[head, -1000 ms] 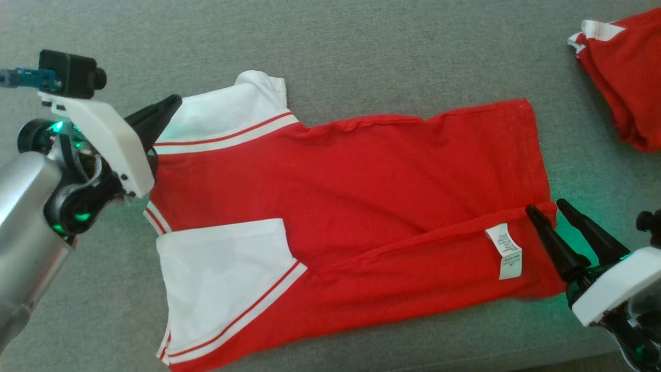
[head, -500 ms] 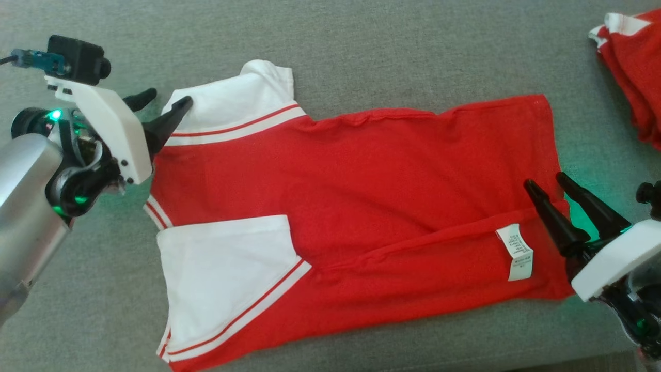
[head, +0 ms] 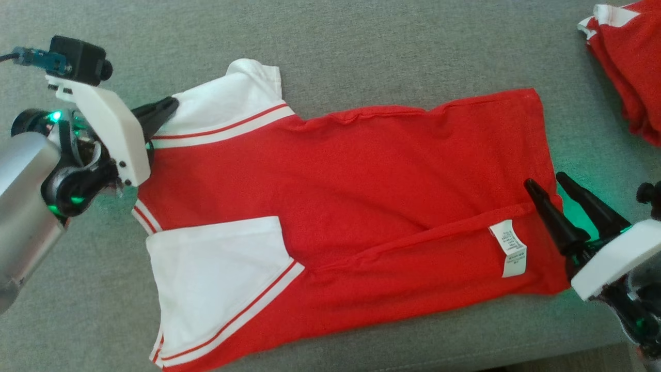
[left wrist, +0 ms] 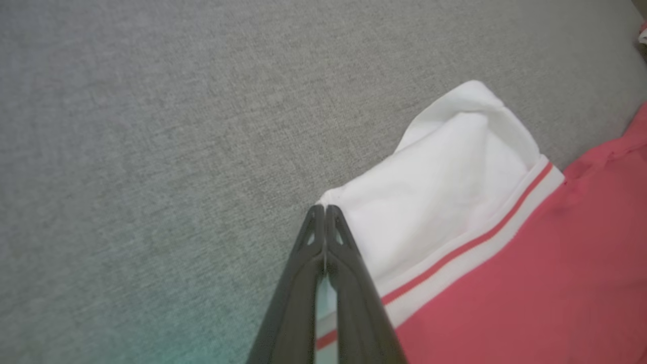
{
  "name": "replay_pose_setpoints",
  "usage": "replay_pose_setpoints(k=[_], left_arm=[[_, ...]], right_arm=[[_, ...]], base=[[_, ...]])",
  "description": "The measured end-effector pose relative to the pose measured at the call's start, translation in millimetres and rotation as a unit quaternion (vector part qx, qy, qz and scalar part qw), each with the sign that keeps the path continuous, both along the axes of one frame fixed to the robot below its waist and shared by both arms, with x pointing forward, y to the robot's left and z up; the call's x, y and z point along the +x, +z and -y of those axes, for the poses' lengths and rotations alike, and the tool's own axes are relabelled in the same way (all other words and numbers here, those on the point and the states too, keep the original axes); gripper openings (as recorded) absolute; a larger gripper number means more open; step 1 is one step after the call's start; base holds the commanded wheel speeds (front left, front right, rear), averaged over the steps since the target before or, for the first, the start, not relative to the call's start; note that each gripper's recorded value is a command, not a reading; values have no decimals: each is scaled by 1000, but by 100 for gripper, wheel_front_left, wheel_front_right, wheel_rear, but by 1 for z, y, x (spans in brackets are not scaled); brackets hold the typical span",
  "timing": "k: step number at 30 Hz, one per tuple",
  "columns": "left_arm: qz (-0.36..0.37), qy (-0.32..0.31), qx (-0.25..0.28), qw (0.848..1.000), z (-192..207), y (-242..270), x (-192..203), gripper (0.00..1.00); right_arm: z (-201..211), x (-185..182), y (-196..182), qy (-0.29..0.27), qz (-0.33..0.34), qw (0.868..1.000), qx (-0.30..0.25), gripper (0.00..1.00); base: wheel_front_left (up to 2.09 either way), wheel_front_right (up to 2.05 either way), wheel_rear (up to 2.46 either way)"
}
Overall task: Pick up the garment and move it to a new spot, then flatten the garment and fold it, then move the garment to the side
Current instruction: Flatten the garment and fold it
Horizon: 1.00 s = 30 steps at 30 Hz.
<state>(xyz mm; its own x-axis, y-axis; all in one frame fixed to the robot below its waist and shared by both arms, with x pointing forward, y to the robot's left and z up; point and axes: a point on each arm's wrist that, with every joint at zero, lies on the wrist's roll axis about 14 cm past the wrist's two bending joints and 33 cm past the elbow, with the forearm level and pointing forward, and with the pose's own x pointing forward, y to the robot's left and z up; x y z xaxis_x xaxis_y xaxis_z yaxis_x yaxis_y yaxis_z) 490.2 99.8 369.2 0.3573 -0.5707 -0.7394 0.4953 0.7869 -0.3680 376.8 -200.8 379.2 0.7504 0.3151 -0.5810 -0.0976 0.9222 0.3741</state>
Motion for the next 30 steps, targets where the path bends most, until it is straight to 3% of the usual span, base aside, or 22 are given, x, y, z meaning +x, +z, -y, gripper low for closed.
replay_pose_setpoints(k=[10,22,23,24,26,27,30], left_arm=[[68,-15,-29,997,10,26,6,0],[118,-24,-56,991,14,55,7,0],[120,-24,-56,991,14,56,6,0],[121,-24,-57,991,14,56,6,0],[125,-23,-58,990,13,57,6,0],[129,-21,-60,990,13,58,6,0],[149,-21,-63,987,13,64,11,0]], right_arm=[[-4,45,10,29,3,1000,-10,100],[1,80,-13,41,-60,996,-43,100],[0,82,-14,42,-60,996,-45,94],[-1,84,-14,43,-59,996,-45,59],[-4,88,-14,45,-53,997,-44,11],[-6,89,-14,47,-49,997,-43,0],[-8,90,-15,47,-42,997,-43,0]], base=[[0,0,0],[0,0,0],[0,0,0],[0,0,0],[0,0,0],[0,0,0],[0,0,0]])
